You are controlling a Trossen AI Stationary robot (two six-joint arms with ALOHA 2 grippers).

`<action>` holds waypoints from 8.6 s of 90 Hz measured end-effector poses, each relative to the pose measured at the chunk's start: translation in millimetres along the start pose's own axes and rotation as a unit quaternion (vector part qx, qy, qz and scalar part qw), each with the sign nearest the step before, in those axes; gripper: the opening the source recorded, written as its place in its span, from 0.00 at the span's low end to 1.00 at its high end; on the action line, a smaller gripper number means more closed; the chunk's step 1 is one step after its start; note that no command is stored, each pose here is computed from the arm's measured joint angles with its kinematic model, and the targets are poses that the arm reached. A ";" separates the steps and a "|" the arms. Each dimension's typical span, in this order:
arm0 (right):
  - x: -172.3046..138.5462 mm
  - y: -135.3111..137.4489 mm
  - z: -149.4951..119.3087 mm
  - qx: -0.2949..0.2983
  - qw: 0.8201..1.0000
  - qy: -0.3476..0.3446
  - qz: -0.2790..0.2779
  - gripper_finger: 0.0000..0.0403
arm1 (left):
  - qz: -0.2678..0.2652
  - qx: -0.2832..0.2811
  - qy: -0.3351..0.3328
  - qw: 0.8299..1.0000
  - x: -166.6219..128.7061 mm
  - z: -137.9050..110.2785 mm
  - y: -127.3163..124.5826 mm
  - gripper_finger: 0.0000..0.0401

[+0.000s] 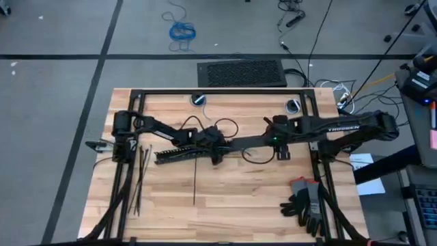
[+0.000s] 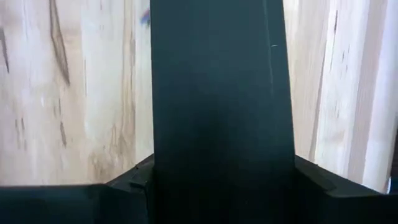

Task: Ziptie cables
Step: Close the cable duct

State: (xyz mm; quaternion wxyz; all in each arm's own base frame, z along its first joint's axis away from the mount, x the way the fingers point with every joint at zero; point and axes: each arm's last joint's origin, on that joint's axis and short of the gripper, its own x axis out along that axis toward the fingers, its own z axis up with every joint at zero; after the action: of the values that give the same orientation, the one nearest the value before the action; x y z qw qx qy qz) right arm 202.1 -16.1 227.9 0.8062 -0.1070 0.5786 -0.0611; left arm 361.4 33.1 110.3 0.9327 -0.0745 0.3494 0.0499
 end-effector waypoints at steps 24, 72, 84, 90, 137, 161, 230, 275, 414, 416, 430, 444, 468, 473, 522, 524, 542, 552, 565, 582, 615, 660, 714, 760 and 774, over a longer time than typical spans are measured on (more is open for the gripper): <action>21.2 6.8 -10.0 0.017 1.000 -0.009 -0.017 0.52 | -0.047 0.137 0.124 0.982 -7.5 -21.3 -20.4 0.61; 23.5 46.1 1.6 0.178 0.980 -0.078 0.040 0.50 | -0.065 0.221 0.133 0.964 -17.0 -22.4 -18.4 0.61; 27.8 51.9 0.8 0.197 0.977 -0.053 0.065 0.50 | -0.063 0.224 0.131 0.964 -17.0 -20.4 -3.9 0.61; 27.3 58.3 3.2 0.233 0.966 -0.040 0.108 0.51 | -0.071 0.210 0.133 0.966 -17.5 -20.1 5.0 0.61; 62.0 76.8 7.4 0.219 0.974 0.034 0.055 0.51 | -0.087 0.195 0.089 0.973 -17.8 -12.5 34.4 0.61; 78.7 81.2 10.3 0.188 0.980 0.045 0.049 0.51 | -0.104 0.207 0.100 0.968 -18.9 -14.2 33.8 0.61; 48.3 69.3 28.6 0.186 0.983 -0.013 0.007 0.50 | -0.120 0.223 0.107 0.961 -19.8 -17.9 33.2 0.61; 54.9 71.2 28.4 0.188 0.982 -0.021 0.023 0.50 | -0.116 0.216 0.105 0.964 -20.1 -16.6 38.9 0.61; 94.4 57.2 27.4 0.208 0.975 0.049 0.061 0.50 | -0.104 0.204 0.096 0.969 -18.5 -14.5 32.3 0.61; 94.3 56.7 26.7 0.214 0.974 0.052 0.052 0.50 | -0.104 0.204 0.096 0.969 -18.5 -14.5 32.3 0.61; 93.9 58.2 25.6 0.211 0.975 0.054 0.042 0.50 | -0.104 0.204 0.096 0.969 -18.5 -14.4 32.8 0.61; 92.8 64.3 26.3 0.195 0.979 0.047 0.045 0.50 | -0.104 0.204 0.097 0.969 -18.6 -14.5 32.8 0.61; 89.9 70.8 26.5 0.182 0.981 0.039 0.046 0.50 | -0.104 0.203 0.099 0.969 -18.6 -14.5 32.8 0.61; 89.9 71.1 26.5 0.182 0.981 0.040 0.051 0.50 | -0.104 0.203 0.099 0.969 -18.7 -14.5 33.1 0.61; 93.1 64.5 26.5 0.182 0.978 0.055 0.091 0.50 | -0.104 0.202 0.100 0.969 -18.6 -14.8 32.5 0.61; 93.4 64.6 26.5 0.181 0.978 0.055 0.090 0.50 | -0.104 0.202 0.100 0.969 -18.6 -14.8 32.5 0.61; 93.5 65.1 26.5 0.180 0.978 0.054 0.088 0.50 | -0.104 0.202 0.100 0.969 -18.6 -14.8 32.5 0.61; 93.6 65.2 26.4 0.178 0.979 0.054 0.088 0.51 | -0.104 0.202 0.100 0.969 -18.7 -14.9 32.5 0.61; 92.8 67.8 25.9 0.167 0.981 0.055 0.084 0.56 | -0.104 0.202 0.100 0.969 -18.7 -14.9 32.5 0.61; 90.2 67.8 27.2 0.169 0.981 0.061 0.069 0.67 | -0.104 0.202 0.100 0.969 -18.7 -14.9 32.5 0.61; 49.3 66.3 65.9 0.134 0.988 0.020 0.076 0.74 | -0.104 0.199 0.101 0.969 -18.7 -15.2 32.5 0.61; 20.1 41.9 122.8 0.156 0.974 -0.162 0.008 0.43 | -0.104 0.192 0.105 0.970 -18.9 -15.7 32.5 0.61; 106.3 37.1 129.9 0.147 0.973 -0.175 -0.013 0.00 | -0.103 0.191 0.100 0.971 -18.6 -15.0 32.5 0.61; 122.2 22.6 132.9 0.137 0.973 -0.186 0.025 0.00 | -0.106 0.200 0.088 0.970 -17.6 -13.4 27.0 0.61; 123.3 20.2 132.6 0.140 0.972 -0.186 0.024 0.00 | -0.106 0.205 0.077 0.970 -16.7 -11.5 24.2 0.61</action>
State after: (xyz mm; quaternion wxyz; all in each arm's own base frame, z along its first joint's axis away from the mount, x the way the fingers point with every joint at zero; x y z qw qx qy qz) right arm 366.9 -10.4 150.3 0.9081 0.0113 0.4062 -0.1010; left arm 338.0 54.2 110.2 0.8982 0.0779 0.4135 -0.1273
